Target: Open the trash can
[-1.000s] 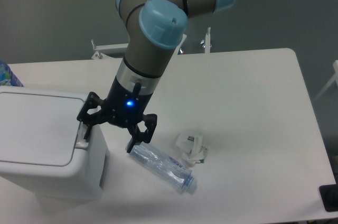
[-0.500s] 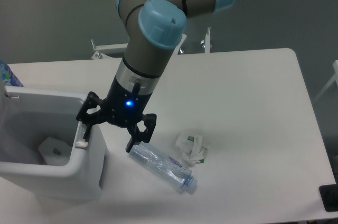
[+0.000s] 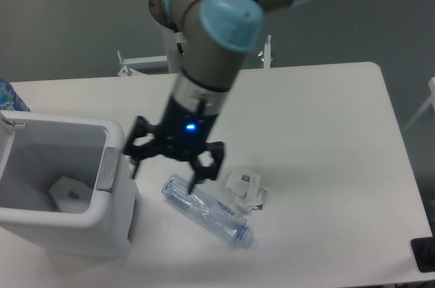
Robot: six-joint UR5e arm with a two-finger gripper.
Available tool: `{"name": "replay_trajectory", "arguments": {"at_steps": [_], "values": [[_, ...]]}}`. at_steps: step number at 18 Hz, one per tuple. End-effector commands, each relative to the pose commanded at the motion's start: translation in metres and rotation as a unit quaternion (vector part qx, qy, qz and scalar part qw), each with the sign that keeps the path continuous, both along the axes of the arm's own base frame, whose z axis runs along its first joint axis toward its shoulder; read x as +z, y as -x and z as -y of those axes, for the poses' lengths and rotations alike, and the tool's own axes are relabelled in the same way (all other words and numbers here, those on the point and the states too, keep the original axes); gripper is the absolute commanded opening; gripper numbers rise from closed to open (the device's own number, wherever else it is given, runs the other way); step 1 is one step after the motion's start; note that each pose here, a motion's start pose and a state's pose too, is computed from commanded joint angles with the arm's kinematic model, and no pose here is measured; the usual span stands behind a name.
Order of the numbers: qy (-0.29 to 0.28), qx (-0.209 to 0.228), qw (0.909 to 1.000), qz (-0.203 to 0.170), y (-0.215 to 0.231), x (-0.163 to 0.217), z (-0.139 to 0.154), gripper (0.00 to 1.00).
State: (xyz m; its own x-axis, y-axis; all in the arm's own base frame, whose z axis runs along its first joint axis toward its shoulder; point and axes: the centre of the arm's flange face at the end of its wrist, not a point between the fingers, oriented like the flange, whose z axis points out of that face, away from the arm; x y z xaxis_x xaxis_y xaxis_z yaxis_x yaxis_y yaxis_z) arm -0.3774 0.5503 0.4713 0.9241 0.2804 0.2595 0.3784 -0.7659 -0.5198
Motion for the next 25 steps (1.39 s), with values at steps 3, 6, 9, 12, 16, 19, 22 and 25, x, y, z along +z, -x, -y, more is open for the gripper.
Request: {"name": "replay_trajectory", "arguments": {"at_steps": [3,6,9,12,16,19,22,25], "values": [[0.044,-0.011,0.9973,-0.057,0.024,-0.018,0.016,1.00],[0.097,-0.044,0.9883,-0.109,0.050,-0.041,0.027,1.00],[0.140,-0.078,0.9762,-0.146,0.078,-0.062,0.046,1.00],[0.159,-0.099,0.9698,-0.157,0.109,-0.080,0.066,1.00],[0.177,-0.142,0.9580,-0.175,0.142,-0.099,0.087,1.00],[0.207,-0.189,0.9393,-0.198,0.155,-0.106,0.101,1.00],[0.229,-0.208,0.9286,-0.205,0.158,-0.113,0.105,1.00],[0.255,-0.212,0.9205,-0.206,0.158,-0.118,0.108,1.00]]}}
